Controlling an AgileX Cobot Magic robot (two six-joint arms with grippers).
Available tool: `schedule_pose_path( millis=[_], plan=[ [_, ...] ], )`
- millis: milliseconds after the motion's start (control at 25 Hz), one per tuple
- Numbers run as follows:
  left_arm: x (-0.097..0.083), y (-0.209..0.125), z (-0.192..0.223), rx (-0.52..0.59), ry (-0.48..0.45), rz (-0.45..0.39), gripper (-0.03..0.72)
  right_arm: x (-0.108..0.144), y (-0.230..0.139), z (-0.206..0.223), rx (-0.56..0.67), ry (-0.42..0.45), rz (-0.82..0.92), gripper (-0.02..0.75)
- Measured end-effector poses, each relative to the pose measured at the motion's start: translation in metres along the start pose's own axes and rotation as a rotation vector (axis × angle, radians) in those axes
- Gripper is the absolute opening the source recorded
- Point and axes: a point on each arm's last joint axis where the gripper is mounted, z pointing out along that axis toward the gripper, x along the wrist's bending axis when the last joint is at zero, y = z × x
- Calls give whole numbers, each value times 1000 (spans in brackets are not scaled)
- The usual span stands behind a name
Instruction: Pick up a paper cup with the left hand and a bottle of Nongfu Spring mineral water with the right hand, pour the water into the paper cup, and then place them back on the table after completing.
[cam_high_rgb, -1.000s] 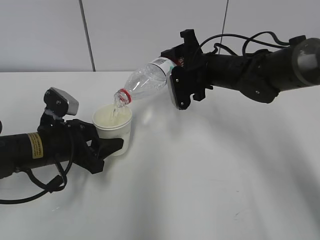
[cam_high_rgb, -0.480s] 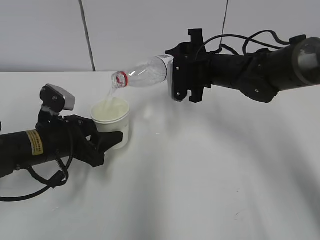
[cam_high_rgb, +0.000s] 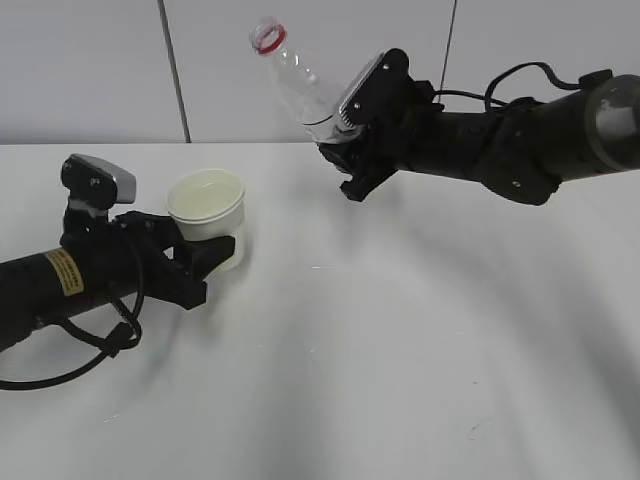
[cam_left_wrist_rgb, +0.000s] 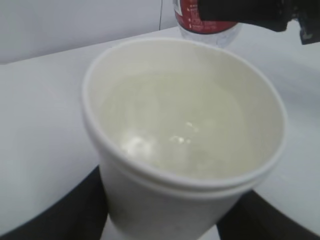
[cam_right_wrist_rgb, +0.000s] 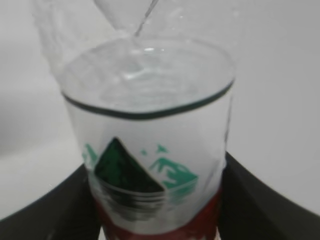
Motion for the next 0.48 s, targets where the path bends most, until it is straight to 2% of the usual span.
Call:
schedule_pose_path(
  millis=[160, 280, 480],
  plan=[
    [2, 1, 0, -13, 21, 5, 396, 5, 2, 2, -50, 41, 208, 435],
    [3, -6, 2, -16, 23, 1, 396, 16, -1, 8, -159, 98, 290, 434],
    [10, -25, 7, -4, 67, -32, 396, 32, -18, 17, -191, 150, 397, 434]
  ],
)
